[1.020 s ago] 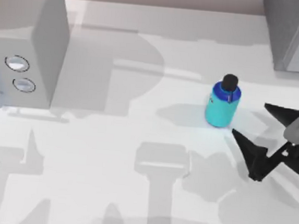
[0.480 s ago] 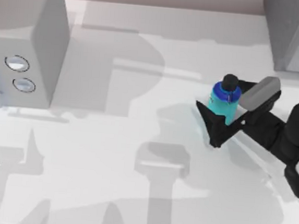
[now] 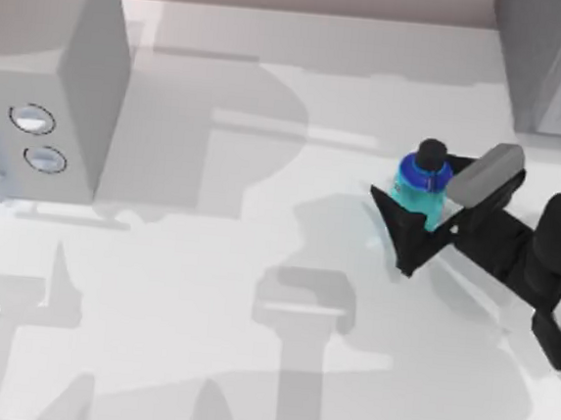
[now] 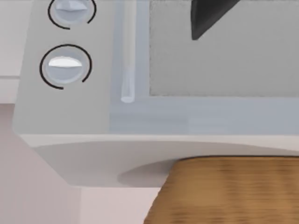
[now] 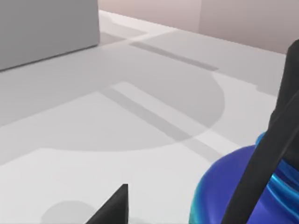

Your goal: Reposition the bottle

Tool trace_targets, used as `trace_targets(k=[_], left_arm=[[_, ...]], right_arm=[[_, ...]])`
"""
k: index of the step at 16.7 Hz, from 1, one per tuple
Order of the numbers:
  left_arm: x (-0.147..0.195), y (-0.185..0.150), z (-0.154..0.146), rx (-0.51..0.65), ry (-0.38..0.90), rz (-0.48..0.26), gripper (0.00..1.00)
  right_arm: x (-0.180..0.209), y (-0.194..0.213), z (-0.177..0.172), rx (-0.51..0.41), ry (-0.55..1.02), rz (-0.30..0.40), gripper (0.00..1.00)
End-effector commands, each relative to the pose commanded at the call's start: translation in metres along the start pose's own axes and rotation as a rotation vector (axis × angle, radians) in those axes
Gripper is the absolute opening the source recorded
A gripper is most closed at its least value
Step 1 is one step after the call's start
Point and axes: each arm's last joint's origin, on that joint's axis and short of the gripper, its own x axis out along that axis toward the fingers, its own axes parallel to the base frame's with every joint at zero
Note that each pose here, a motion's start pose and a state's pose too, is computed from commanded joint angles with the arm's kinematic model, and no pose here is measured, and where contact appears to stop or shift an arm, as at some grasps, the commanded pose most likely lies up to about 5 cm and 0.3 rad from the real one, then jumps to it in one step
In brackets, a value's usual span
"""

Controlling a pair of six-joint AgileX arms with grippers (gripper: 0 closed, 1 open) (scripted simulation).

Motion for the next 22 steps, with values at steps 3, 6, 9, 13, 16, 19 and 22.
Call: trace_targets(k=[3, 6, 9, 13, 16, 19, 22], left_arm=[[0.0, 0.0, 0.0, 0.0, 0.0, 0.0, 1.0], [0.0, 0.0, 0.0, 0.0, 0.0, 0.0, 1.0], [0.0, 0.0, 0.0, 0.0, 0.0, 0.0, 1.0], [0.0, 0.0, 0.0, 0.0, 0.0, 0.0, 1.0], [0.0, 0.0, 0.0, 0.0, 0.0, 0.0, 1.0], [0.0, 0.0, 0.0, 0.0, 0.0, 0.0, 1.0], [0.0, 0.0, 0.0, 0.0, 0.0, 0.0, 1.0]], right_arm=[[0.0, 0.0, 0.0, 0.0, 0.0, 0.0, 0.47], [0.0, 0.0, 0.0, 0.0, 0.0, 0.0, 0.25], [0.0, 0.0, 0.0, 0.0, 0.0, 0.0, 0.02], [0.0, 0.0, 0.0, 0.0, 0.0, 0.0, 0.0], [0.0, 0.0, 0.0, 0.0, 0.0, 0.0, 0.0], [-0.001, -0.001, 0.0, -0.001, 0.0, -0.003, 0.0], [-0.006, -0.022, -0.002, -0.027, 0.026, 0.0, 0.0]])
